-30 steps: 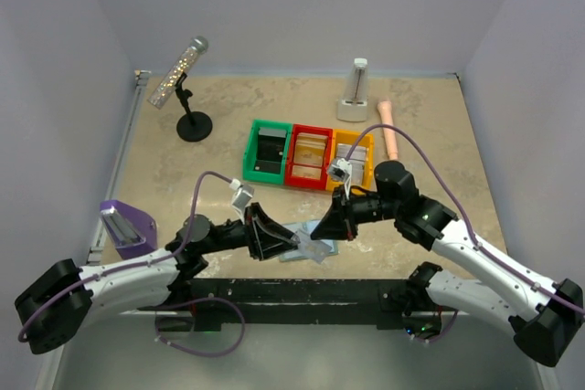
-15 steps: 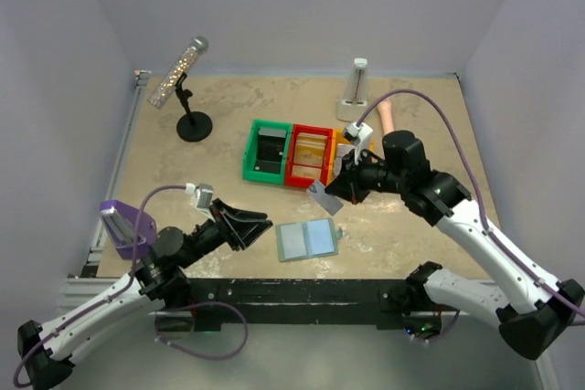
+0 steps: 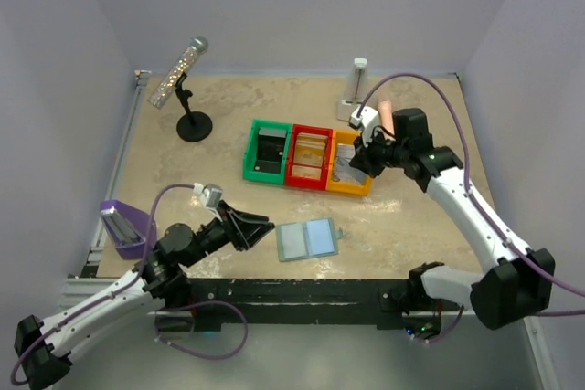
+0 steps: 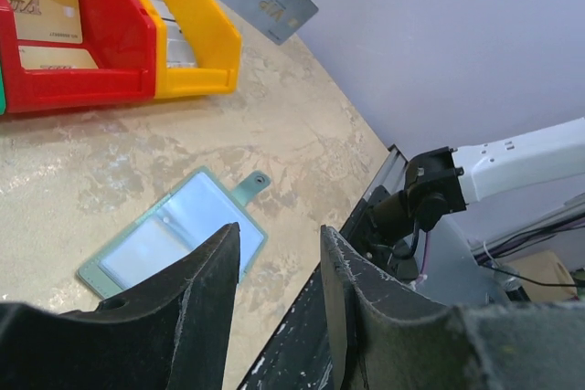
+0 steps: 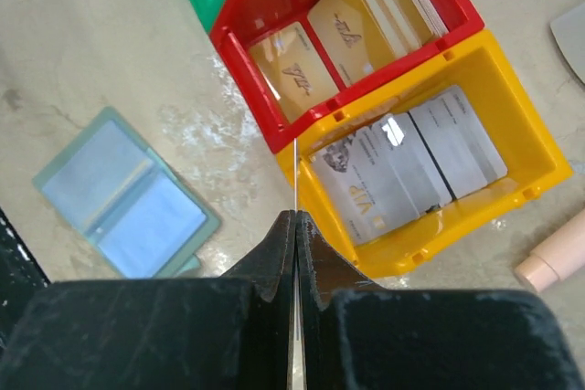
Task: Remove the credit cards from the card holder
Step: Remove the credit card from the card holder, then place the credit card in the storage box.
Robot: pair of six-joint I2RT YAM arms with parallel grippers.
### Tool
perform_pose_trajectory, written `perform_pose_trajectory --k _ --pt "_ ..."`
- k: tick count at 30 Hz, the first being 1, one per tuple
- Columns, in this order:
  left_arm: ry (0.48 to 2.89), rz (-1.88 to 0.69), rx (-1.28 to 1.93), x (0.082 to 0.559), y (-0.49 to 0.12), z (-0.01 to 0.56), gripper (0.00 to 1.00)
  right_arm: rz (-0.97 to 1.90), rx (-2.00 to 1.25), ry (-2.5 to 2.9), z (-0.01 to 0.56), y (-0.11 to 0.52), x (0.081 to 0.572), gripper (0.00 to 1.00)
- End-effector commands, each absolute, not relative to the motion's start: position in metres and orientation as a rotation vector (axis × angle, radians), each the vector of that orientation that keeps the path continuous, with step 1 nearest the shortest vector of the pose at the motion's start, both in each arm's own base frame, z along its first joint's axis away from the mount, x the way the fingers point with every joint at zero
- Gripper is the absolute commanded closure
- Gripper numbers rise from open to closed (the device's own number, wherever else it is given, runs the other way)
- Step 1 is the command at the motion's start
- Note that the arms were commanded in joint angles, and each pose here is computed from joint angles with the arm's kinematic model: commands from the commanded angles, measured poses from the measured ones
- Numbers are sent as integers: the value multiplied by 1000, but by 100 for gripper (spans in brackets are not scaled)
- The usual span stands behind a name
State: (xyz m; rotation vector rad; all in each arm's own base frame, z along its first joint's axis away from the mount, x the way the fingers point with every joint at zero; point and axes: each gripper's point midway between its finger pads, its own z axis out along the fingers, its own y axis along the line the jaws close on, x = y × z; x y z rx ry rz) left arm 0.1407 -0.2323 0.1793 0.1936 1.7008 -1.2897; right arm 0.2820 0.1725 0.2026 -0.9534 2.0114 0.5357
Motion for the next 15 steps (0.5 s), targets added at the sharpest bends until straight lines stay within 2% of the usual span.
perform_pose_trajectory --k 1,15 --pt "1684 -1323 207 138 -236 181 55 571 -1108 1956 200 169 297 100" --pt "1789 -1326 209 138 -244 147 55 626 -1140 2010 177 167 340 100"
